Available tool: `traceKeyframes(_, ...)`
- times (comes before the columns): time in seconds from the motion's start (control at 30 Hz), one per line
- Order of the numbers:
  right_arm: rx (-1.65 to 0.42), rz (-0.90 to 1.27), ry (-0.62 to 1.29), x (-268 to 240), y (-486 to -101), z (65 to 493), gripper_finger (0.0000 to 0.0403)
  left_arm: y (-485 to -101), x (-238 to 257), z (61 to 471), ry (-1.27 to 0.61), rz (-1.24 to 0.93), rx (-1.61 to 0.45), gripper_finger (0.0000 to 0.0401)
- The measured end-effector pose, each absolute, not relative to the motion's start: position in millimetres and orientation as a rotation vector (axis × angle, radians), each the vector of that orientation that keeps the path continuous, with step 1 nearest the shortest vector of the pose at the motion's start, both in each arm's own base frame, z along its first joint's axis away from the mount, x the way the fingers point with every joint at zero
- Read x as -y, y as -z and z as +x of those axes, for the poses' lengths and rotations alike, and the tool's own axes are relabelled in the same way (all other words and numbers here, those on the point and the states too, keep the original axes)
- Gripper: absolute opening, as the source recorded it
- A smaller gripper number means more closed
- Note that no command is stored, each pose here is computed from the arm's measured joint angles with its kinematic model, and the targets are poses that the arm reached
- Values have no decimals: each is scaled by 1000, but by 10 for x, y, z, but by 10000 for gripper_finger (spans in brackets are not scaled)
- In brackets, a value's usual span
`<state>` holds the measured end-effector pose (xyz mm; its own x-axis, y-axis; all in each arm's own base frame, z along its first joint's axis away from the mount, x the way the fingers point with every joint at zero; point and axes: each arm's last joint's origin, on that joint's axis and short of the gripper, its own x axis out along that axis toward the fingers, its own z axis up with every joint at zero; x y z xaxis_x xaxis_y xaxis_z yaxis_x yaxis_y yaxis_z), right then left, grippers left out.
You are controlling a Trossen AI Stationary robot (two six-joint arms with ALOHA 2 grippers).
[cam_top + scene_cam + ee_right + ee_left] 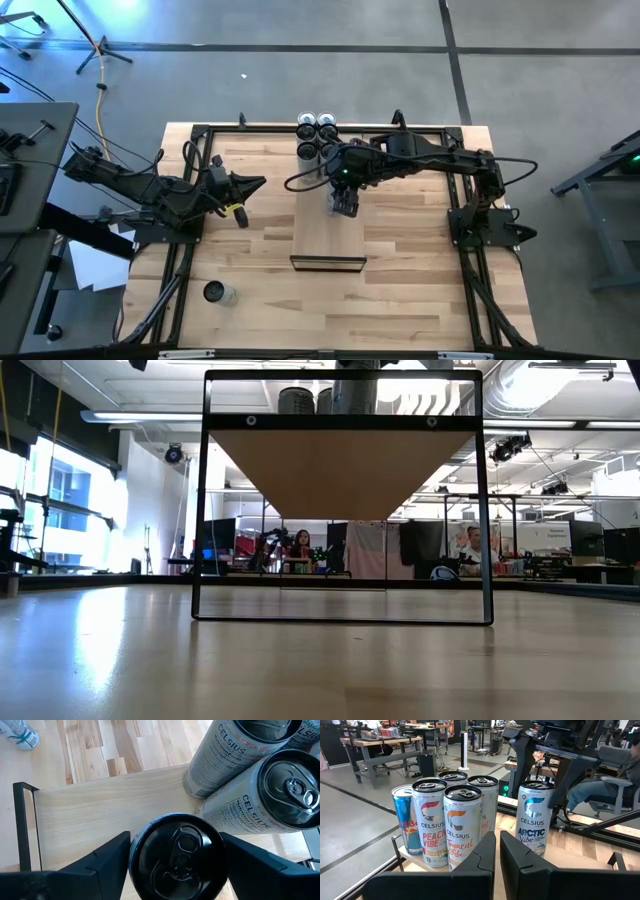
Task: Place canned beverage on shelf
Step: Put the right white blue soda can on the shelf
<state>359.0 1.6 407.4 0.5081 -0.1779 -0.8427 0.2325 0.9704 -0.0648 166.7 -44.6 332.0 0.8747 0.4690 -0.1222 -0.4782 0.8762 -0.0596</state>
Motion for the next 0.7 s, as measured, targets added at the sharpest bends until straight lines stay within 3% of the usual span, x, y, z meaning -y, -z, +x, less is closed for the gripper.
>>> traceKeyframes(0.17, -1008, 62, 248, -16, -4074, 3591, 281, -3320, 446, 1667, -495, -89, -105, 0)
traceKeyframes(0.53, -998, 77, 254, -18, -4091, 3583, 368, -3318, 447, 1667, -495, -87, -107, 0)
traceKeyframes(0.7, -962, 82, 253, -17, -4109, 3614, 385, -3318, 446, 1667, -495, -87, -107, 0)
